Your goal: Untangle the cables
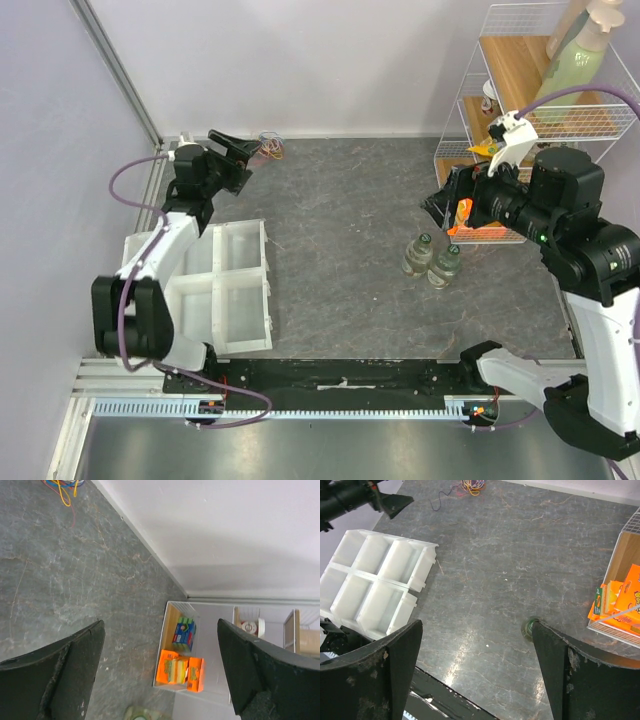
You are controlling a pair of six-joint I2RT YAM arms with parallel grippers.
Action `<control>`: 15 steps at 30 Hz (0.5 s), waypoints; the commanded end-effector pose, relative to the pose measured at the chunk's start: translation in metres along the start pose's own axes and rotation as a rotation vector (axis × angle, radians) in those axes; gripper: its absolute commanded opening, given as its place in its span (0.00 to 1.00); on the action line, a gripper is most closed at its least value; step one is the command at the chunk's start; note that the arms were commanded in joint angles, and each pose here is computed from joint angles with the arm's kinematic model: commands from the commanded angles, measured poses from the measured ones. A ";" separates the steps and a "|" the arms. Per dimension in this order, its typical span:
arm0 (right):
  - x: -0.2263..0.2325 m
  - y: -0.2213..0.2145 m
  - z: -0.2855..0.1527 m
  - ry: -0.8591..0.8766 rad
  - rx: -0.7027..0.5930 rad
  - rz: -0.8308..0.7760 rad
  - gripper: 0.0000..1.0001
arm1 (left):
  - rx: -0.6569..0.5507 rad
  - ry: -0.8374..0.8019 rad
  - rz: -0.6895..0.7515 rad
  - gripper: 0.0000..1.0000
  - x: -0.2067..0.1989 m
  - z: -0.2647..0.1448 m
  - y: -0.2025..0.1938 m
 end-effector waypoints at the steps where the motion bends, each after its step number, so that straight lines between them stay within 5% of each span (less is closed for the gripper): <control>1: -0.004 -0.001 -0.006 -0.031 -0.026 -0.009 0.98 | -0.105 -0.088 -0.115 0.98 -0.017 0.039 0.026; 9: -0.011 0.014 -0.003 -0.122 -0.091 0.014 0.98 | -0.131 0.210 -0.366 0.93 0.058 0.118 0.015; 15: -0.012 0.014 -0.001 -0.116 -0.130 0.024 0.98 | -0.199 0.277 -0.381 0.95 0.093 0.173 0.018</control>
Point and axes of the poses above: each gripper's point midway between its finger pads, its own z axis out along the fingers, its own x axis along the line the jaws close on, y = z × x, the point moved 6 cm from there along -z, back along the fingers, and after that the axes turned 11 degrees about z, right-handed, at the moved point
